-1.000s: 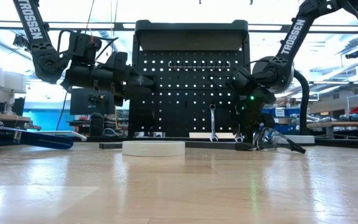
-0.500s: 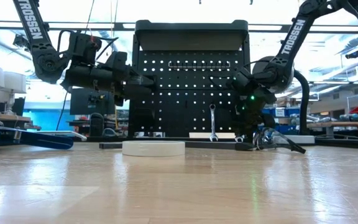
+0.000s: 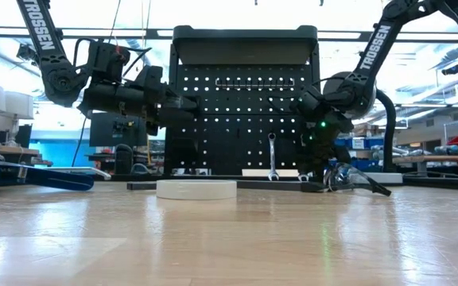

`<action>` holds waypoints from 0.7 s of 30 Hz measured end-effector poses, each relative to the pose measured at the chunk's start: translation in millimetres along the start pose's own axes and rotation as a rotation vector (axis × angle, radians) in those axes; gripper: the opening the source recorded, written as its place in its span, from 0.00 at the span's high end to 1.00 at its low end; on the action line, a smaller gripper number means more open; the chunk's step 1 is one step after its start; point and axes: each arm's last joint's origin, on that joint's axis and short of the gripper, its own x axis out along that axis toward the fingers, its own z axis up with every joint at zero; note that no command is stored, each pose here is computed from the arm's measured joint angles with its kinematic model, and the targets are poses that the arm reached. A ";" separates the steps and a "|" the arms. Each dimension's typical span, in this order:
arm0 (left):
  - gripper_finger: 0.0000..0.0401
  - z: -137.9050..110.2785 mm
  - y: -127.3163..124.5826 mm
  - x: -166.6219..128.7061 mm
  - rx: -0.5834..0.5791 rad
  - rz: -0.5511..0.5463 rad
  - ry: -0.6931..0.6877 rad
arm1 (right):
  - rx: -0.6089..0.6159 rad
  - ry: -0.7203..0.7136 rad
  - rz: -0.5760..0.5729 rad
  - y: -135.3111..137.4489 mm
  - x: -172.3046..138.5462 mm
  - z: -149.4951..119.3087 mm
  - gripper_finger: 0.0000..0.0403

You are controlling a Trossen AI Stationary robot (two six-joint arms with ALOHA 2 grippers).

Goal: Hang tools onto peg board
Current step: Unhang the right wrench from the peg board

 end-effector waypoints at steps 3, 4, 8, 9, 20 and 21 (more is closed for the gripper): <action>0.47 0.0 0.0 0.0 0.000 0.000 0.000 | 0.001 0.010 0.004 0.0 0.6 0.0 0.68; 0.47 0.0 0.0 0.0 0.000 0.000 0.000 | 0.000 0.012 0.004 0.5 0.8 1.0 0.66; 0.47 0.7 -0.6 0.0 0.003 -0.015 -0.004 | 0.001 0.018 0.003 -0.7 1.7 2.1 0.60; 0.47 1.2 -0.9 0.0 0.004 -0.023 -0.008 | 0.001 0.018 0.004 -0.6 1.7 2.2 0.60; 0.47 1.8 -1.5 0.0 0.005 -0.037 -0.011 | -0.010 0.020 0.001 -1.0 1.8 2.0 0.73; 0.47 1.7 -1.5 0.0 0.005 -0.037 -0.011 | -0.009 0.020 0.001 -1.1 1.9 2.1 0.75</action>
